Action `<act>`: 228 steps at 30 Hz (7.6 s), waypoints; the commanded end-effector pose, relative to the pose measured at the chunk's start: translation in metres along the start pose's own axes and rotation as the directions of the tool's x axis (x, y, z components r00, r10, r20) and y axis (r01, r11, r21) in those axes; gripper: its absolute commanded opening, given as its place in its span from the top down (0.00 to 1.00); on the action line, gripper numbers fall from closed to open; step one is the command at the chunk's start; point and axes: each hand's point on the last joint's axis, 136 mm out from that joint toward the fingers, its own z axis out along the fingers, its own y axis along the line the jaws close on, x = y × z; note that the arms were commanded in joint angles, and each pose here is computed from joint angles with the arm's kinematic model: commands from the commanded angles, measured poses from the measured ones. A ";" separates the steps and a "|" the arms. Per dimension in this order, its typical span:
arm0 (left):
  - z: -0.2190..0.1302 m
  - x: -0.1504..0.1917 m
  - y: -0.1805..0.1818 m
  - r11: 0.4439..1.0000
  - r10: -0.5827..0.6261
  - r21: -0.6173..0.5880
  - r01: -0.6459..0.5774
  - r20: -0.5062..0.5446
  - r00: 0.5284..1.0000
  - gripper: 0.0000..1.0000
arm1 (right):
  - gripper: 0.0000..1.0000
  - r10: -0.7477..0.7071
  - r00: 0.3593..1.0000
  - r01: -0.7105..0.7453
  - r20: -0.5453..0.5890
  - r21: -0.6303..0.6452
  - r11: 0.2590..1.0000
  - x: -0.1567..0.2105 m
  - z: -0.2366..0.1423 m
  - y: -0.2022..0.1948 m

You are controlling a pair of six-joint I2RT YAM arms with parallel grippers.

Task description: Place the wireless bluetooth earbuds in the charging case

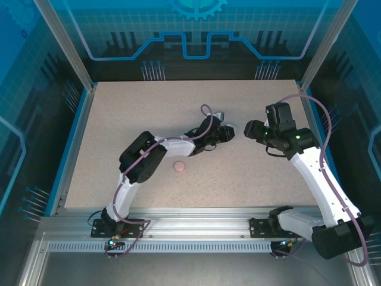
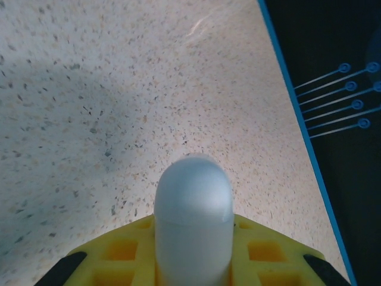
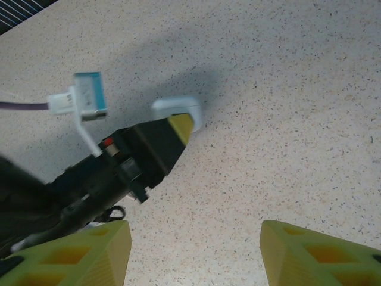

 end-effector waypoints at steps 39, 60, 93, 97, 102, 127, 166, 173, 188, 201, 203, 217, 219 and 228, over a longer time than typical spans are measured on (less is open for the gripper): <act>-0.096 -0.088 -0.004 0.964 0.053 -0.256 -0.070 -0.071 0.996 0.02 | 0.23 0.024 0.999 -0.020 0.045 -0.087 0.996 -0.002 -0.028 0.011; -0.301 -0.153 0.103 0.928 -0.163 -0.256 0.270 0.372 0.914 0.01 | 0.22 -0.394 0.848 0.399 -0.355 -0.064 0.915 0.123 0.124 0.141; -0.363 -0.167 0.156 0.883 -0.206 -0.298 0.363 0.448 0.870 0.01 | 0.25 -0.491 0.676 0.431 -0.550 -0.244 0.868 0.248 0.183 0.196; -0.362 -0.167 0.156 0.884 -0.208 -0.296 0.362 0.446 0.871 0.01 | 0.25 -0.506 0.669 0.438 -0.544 -0.261 0.860 0.253 0.175 0.201; -0.362 -0.169 0.155 0.887 -0.205 -0.291 0.357 0.445 0.872 0.01 | 0.25 -0.525 0.653 0.448 -0.545 -0.281 0.849 0.259 0.165 0.206; -0.380 -0.181 0.125 0.918 -0.114 -0.299 0.260 0.428 0.896 0.01 | 0.22 -0.718 0.500 0.739 -0.484 -0.194 0.645 0.221 0.158 0.205; -0.392 -0.180 0.126 0.913 -0.090 -0.316 0.257 0.460 0.883 0.01 | 0.32 -0.711 0.367 0.768 -0.600 -0.235 0.595 0.274 0.204 0.188; -0.392 -0.180 0.126 0.913 -0.098 -0.310 0.264 0.463 0.881 0.01 | 0.36 -0.702 0.379 0.776 -0.604 -0.207 0.596 0.274 0.203 0.184; -0.384 -0.175 0.118 0.933 -0.137 -0.244 0.264 0.438 0.888 0.01 | 0.48 -0.628 0.555 0.724 -0.545 -0.055 0.688 0.240 0.173 0.172; -0.305 -0.112 0.098 0.966 -0.183 -0.136 0.219 0.234 0.955 0.01 | 0.49 -0.237 0.836 0.376 -0.495 0.202 0.905 0.163 0.156 0.065; -0.287 -0.093 0.095 0.968 -0.195 -0.121 0.221 0.198 0.961 0.01 | 0.49 -0.147 0.863 0.293 -0.483 0.243 0.925 0.155 0.158 0.047; -0.202 -0.004 0.061 0.980 -0.190 0.074 0.187 0.042 0.981 0.01 | 0.50 0.325 0.856 -0.191 -0.401 0.340 0.921 0.122 0.167 0.025; -0.195 0.004 0.058 0.979 -0.186 0.089 0.182 0.037 0.982 0.01 | 0.50 0.370 0.841 -0.237 -0.395 0.346 0.908 0.120 0.167 0.028; -0.164 0.025 0.044 0.976 -0.171 0.145 0.163 0.044 0.984 0.02 | 0.50 0.537 0.747 -0.419 -0.391 0.351 0.838 0.121 0.175 0.041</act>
